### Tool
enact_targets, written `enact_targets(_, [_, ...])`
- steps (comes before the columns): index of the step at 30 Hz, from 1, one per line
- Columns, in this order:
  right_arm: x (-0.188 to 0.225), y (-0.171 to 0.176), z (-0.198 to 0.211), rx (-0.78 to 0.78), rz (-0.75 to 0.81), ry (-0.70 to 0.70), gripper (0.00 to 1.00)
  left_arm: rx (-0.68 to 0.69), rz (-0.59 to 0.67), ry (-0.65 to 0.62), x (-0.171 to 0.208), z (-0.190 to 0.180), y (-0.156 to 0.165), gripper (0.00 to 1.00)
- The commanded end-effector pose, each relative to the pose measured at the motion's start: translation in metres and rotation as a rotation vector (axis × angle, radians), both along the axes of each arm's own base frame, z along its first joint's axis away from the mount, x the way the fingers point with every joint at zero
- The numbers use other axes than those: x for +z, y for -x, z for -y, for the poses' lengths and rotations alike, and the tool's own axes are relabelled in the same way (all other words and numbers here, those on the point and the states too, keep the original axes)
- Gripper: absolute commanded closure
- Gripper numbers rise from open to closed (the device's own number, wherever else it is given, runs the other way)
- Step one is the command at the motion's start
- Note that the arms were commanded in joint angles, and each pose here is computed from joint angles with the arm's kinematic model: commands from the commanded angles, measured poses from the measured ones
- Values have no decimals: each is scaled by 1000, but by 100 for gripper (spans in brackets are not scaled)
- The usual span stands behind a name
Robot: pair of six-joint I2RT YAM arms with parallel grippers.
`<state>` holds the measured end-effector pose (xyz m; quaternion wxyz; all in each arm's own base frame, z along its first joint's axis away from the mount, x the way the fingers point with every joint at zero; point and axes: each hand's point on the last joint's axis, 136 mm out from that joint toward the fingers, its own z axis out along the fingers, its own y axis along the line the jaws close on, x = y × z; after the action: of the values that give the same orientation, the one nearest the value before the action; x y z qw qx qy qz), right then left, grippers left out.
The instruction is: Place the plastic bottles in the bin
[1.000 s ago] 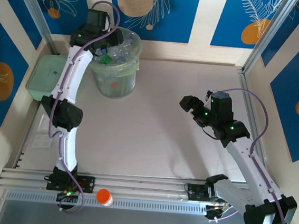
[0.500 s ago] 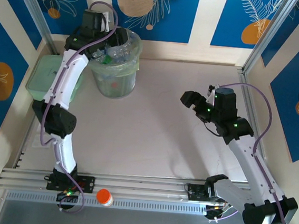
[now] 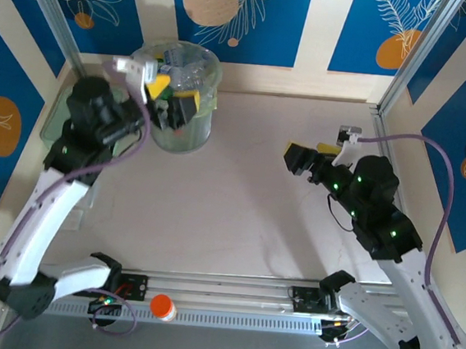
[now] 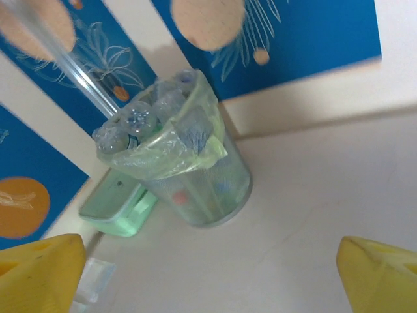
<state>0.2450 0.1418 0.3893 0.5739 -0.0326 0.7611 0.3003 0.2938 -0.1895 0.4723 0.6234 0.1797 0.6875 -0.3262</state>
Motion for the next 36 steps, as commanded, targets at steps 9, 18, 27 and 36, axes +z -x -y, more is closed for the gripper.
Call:
enact_targets(9, [-65,1,45,-179,244,131,1,531,336,-176,-130,-102,24,1])
enact_targets(18, [-120,-13,59,-198,366,416,1,605,179,-444,-244,-111,-19,1])
enact_targets(27, [-197,-72,114,-470,59,335,1,760,-38,-511,-323,-157,-53,1])
enact_targets(36, [-272,-105,140,-426,-156,372,1,840,0,-313,-342,-191,-59,1])
